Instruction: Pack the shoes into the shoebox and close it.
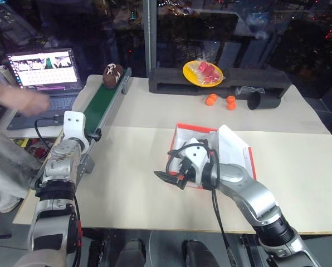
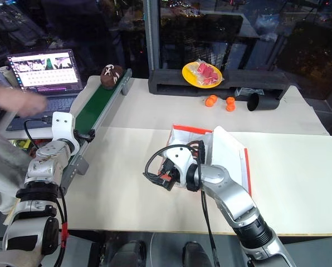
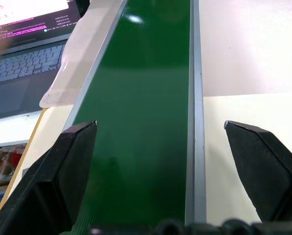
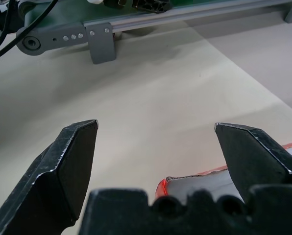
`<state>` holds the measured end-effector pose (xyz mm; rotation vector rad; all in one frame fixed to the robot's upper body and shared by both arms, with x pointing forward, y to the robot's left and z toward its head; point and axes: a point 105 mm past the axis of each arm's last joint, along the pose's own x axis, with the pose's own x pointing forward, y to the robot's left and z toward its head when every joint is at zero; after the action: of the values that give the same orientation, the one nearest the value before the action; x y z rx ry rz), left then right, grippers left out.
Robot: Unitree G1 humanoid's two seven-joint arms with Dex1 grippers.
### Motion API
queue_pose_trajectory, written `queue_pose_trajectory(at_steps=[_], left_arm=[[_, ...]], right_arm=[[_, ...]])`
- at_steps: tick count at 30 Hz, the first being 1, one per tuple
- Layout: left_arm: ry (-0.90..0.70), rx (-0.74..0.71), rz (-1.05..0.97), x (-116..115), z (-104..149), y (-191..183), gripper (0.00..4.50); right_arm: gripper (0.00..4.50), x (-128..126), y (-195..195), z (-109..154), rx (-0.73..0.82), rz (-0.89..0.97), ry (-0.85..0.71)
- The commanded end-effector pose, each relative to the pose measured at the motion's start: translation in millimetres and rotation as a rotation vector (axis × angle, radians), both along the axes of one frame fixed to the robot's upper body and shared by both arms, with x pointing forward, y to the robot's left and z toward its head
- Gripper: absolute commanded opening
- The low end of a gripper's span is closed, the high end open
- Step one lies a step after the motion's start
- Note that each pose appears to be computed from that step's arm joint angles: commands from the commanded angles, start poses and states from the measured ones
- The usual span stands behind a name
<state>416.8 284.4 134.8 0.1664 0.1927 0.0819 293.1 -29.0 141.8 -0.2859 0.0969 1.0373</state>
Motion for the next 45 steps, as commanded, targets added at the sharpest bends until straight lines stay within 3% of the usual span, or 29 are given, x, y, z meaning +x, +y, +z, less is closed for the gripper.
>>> queue_pose_trajectory(at_steps=[1, 25, 45], left_arm=[[-0.045, 0.030, 0.002, 2.9, 17.8, 2.6, 4.45], [-0.075, 0.050, 0.042, 1.5, 24.6, 14.1, 4.45], [-0.033, 0.033, 0.082, 1.5, 11.0, 16.6, 4.45]], right_arm=[[4.50, -0.7, -1.0, 10.1, 0.024, -0.004, -0.030], [4.50, 7.0, -7.8, 4.1, 0.015, -0.066, -0.020], [4.50, 8.8, -11.2, 6.4, 0.008, -0.085, -0.028]])
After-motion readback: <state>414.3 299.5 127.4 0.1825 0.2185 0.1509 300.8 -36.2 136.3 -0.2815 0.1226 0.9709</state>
